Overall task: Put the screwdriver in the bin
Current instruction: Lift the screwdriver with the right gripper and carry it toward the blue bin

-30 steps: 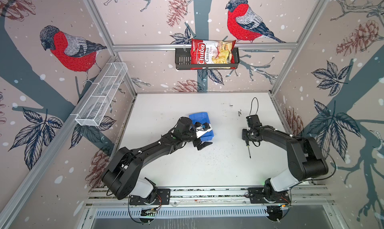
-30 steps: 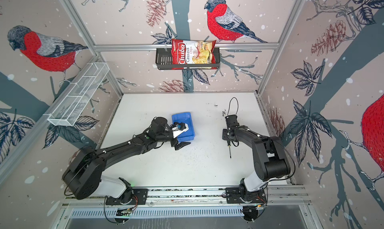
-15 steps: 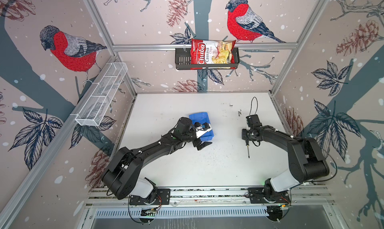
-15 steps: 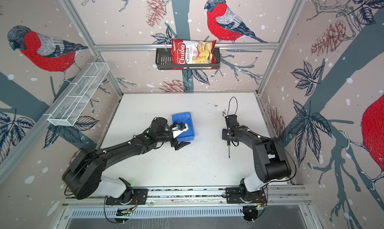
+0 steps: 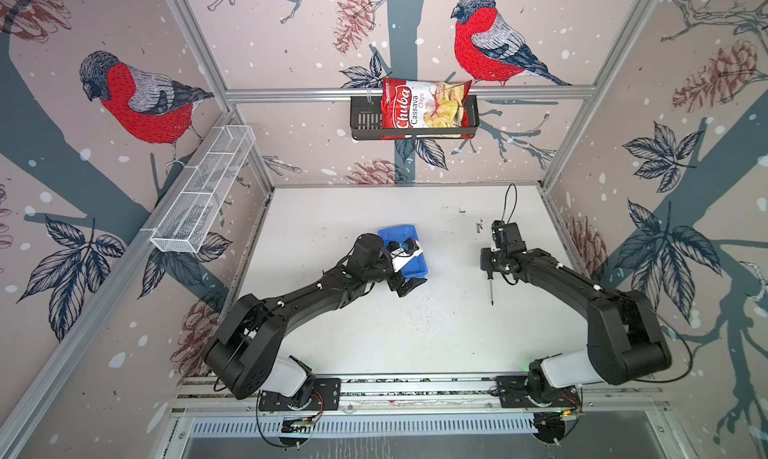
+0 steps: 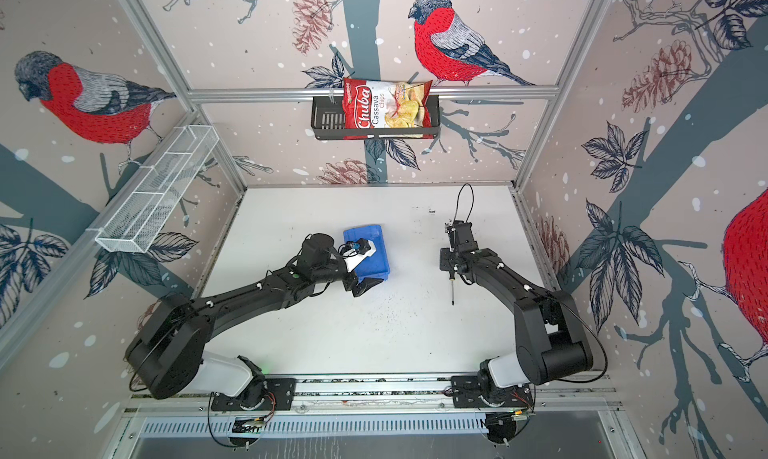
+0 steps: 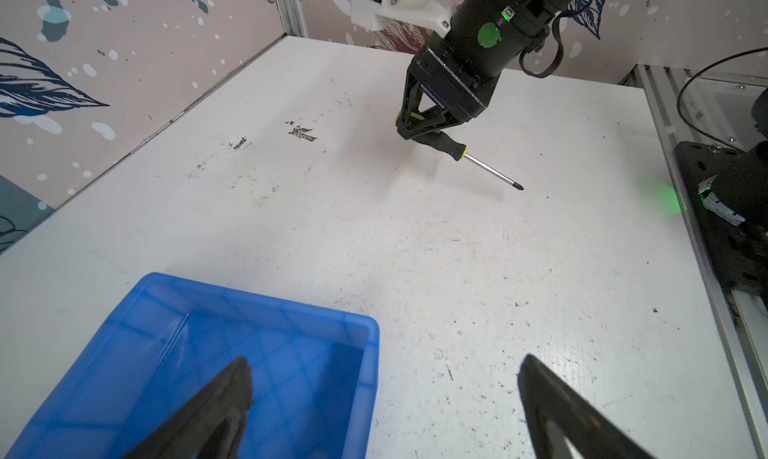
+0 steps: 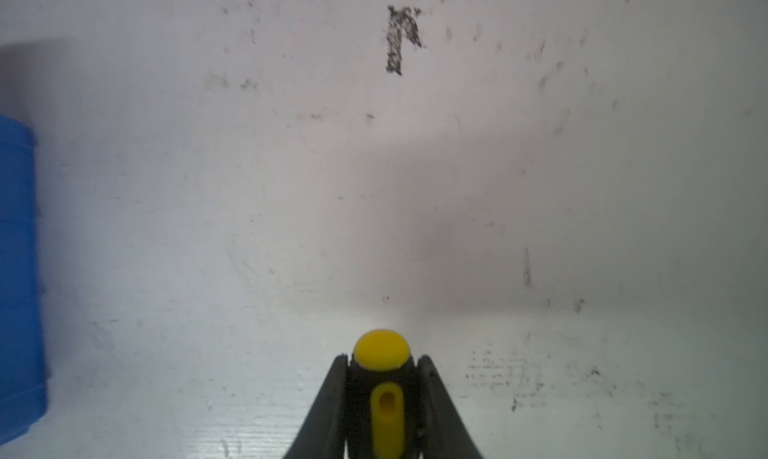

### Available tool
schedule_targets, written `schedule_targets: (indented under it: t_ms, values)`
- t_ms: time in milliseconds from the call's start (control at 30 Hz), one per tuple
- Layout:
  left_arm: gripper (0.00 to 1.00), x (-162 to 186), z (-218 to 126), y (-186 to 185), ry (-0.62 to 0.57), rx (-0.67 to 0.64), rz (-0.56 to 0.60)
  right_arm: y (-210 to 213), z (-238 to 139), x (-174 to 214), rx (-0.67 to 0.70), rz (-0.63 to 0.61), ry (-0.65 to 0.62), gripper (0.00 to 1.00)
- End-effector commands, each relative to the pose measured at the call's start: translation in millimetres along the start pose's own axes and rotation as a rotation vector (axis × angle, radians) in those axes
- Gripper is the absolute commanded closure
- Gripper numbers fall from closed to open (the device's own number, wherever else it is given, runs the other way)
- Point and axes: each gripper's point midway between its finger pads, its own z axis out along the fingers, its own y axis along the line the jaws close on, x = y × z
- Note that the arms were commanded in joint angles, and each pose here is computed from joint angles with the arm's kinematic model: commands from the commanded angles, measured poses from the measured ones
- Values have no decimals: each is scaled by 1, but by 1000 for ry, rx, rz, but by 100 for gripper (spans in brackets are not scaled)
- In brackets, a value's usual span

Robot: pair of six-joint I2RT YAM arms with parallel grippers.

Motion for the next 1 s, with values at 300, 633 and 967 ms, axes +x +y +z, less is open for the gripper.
schedule_targets:
  t_ms: [300, 633, 967]
  values:
    - [2, -15, -38, 17, -40, -168, 39, 79, -27, -64, -150, -73, -161, 81]
    - [2, -8, -75, 19, -15, -278, 70, 138, -30, -84, -247, -144, -190, 81]
    - [2, -10, -102, 22, -49, -371, 73, 191, -30, -93, -320, -212, -200, 82]
